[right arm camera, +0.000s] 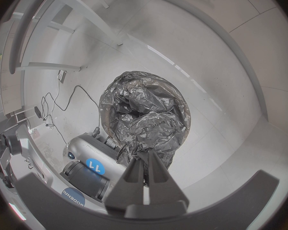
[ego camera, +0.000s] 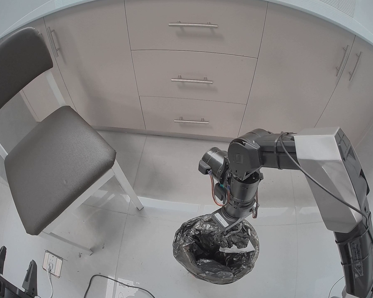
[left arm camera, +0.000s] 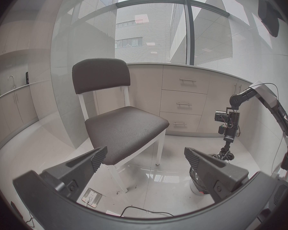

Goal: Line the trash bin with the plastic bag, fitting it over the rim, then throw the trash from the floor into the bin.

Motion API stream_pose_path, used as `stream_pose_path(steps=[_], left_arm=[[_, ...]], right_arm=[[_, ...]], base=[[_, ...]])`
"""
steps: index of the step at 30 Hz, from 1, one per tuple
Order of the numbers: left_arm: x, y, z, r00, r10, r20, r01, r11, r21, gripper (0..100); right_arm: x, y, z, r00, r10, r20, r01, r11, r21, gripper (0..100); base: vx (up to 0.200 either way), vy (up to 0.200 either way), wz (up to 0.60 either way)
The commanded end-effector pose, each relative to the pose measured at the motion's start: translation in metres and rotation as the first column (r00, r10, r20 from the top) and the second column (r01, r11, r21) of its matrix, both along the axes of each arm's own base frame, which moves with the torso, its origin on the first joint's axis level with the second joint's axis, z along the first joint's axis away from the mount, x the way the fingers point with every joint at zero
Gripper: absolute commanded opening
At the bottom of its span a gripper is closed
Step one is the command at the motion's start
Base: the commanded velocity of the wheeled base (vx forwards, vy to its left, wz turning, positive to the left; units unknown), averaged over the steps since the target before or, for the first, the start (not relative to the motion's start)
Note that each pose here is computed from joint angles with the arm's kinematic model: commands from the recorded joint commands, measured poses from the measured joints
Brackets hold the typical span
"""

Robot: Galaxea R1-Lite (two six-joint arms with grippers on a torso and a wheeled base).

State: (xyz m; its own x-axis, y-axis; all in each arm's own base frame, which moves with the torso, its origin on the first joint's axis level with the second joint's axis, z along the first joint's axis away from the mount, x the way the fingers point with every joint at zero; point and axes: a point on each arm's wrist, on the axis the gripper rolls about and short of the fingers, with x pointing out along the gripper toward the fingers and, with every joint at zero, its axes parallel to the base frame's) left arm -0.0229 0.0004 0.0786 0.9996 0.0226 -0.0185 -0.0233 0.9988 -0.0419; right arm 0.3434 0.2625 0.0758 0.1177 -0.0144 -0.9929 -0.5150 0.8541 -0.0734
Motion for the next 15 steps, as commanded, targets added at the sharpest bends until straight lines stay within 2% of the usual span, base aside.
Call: stream_pose_path(steps=[1, 15], left_arm=[[0.0, 0.0, -0.002, 1.0, 0.0, 0.002, 0.0, 1.0, -0.001, 100], [0.0, 0.0, -0.002, 1.0, 0.0, 0.002, 0.0, 1.0, -0.001, 100]], right_arm=[[-0.001, 0.002, -0.003, 1.0, 0.003, -0.005, -0.003, 1.0, -0.005, 0], [0.0, 0.007, -0.031, 0.999, 0.002, -0.037, -0.004, 0.998, -0.062, 0]], base=[[0.0, 0.0, 0.0], [0.0, 0.0, 0.0]])
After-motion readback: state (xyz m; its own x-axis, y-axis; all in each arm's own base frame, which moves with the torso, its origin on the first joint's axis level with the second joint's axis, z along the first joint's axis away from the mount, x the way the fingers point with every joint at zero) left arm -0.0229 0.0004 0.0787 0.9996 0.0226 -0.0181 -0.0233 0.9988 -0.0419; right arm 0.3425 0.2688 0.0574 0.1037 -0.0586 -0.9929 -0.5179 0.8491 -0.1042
